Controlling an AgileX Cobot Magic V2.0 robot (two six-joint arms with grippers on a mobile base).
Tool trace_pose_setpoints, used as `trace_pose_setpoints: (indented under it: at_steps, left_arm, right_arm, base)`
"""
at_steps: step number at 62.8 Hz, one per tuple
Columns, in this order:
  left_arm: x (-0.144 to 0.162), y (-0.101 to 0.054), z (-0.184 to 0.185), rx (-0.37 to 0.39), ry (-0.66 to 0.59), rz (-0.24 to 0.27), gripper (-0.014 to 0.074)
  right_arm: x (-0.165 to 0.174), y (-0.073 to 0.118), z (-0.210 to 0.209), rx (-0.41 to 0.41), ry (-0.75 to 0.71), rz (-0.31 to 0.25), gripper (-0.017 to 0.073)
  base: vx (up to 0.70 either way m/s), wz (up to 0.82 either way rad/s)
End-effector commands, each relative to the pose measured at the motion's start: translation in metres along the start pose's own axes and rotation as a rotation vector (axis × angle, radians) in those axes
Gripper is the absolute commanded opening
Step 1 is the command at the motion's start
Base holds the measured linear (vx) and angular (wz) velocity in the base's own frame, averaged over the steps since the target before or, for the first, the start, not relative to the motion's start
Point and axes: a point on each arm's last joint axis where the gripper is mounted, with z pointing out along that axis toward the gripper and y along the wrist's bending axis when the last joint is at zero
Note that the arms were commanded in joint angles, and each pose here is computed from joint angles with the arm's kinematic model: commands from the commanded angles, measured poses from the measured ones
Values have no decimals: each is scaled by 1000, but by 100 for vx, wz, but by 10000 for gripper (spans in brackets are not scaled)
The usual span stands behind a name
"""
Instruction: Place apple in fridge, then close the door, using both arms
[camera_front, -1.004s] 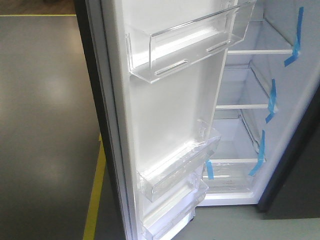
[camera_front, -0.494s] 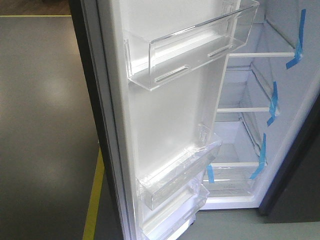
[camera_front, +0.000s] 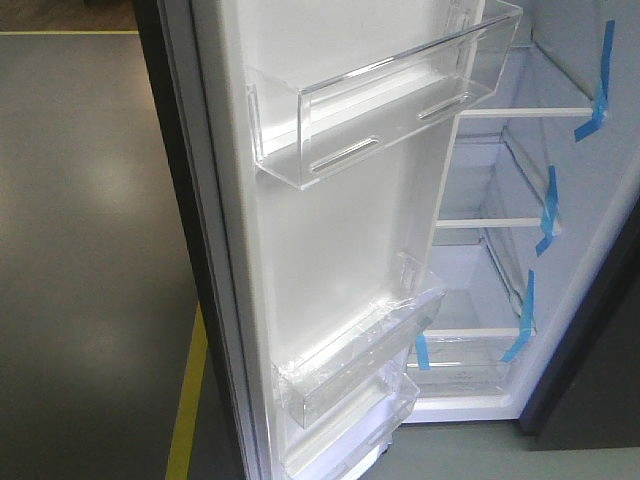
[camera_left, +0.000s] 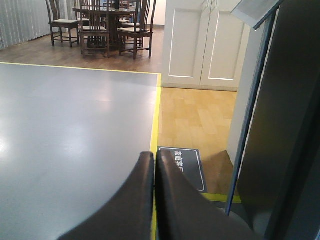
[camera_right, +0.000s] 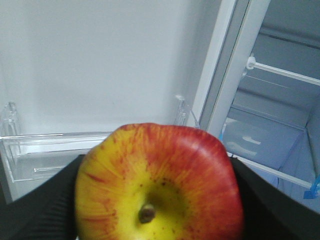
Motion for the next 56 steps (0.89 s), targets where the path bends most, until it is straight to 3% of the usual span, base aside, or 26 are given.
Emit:
trace_pose_setpoints:
  at_steps: [1,56]
  left_arm:
    - [2,-1,1,26,-61,-9,-6]
    - [2,-1,1,26,-61,-9,-6]
  right_arm:
    - [-13,0,-7,29,-104,-7,24]
    - [-13,0,-7,29,-104,-7,24]
  base:
    - [1,0]
    - [1,0]
